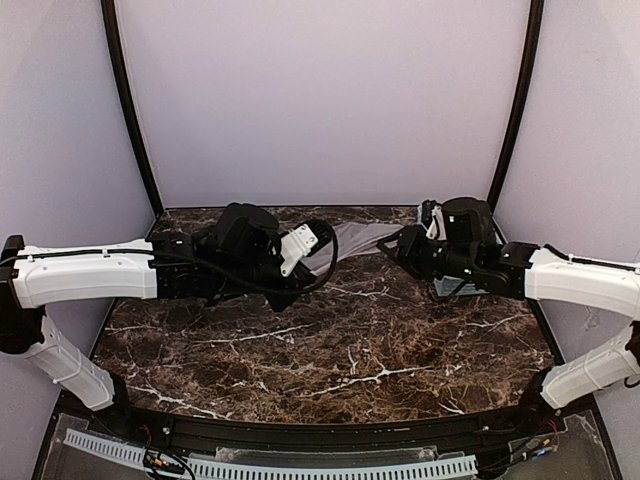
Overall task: Place the food in the zip-top bag and seal the zipper
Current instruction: Pass from the left arm to the right
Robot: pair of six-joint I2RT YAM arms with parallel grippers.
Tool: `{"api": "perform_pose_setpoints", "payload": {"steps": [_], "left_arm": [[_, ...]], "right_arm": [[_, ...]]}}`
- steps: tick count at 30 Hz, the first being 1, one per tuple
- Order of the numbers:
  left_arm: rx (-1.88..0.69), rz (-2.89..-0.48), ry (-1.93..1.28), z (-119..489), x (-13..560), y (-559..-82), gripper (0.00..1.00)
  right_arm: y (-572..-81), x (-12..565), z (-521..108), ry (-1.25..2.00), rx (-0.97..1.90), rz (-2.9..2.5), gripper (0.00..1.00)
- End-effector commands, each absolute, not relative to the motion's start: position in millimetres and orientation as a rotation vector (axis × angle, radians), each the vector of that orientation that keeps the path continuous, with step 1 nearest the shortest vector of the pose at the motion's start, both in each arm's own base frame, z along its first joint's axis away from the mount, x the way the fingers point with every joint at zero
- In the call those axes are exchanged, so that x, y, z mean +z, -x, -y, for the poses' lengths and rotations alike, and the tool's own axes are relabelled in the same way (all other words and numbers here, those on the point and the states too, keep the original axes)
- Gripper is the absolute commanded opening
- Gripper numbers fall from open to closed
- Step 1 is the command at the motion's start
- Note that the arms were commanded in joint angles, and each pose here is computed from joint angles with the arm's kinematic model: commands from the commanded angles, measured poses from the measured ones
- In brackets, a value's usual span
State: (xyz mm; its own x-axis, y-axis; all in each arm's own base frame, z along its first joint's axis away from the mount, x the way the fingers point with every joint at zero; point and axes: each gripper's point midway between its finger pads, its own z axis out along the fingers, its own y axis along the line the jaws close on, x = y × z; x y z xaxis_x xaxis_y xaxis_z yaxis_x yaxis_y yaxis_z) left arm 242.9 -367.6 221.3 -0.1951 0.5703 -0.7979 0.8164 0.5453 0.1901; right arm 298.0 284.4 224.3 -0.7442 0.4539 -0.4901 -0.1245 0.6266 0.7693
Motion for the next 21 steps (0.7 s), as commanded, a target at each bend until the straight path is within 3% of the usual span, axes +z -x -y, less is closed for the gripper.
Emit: {"api": "perform_pose_setpoints", "payload": {"steps": [1,12,21], "left_arm": [[-0.365,-1.893,-1.128,367,225,-241,0.01],[-0.443,-1.864,-1.175,375,226,-231,0.01],[-0.565,-1.826,-1.254,386,229,-213,0.01]], "right_arm": [[-305,240,-294,-0.23,1.121,-2.128,0.4],[-311,242,-299,-0.221,1.121,-2.118,0.33],[-309,255,-310,-0.168,1.184,-2.098,0.05]]}}
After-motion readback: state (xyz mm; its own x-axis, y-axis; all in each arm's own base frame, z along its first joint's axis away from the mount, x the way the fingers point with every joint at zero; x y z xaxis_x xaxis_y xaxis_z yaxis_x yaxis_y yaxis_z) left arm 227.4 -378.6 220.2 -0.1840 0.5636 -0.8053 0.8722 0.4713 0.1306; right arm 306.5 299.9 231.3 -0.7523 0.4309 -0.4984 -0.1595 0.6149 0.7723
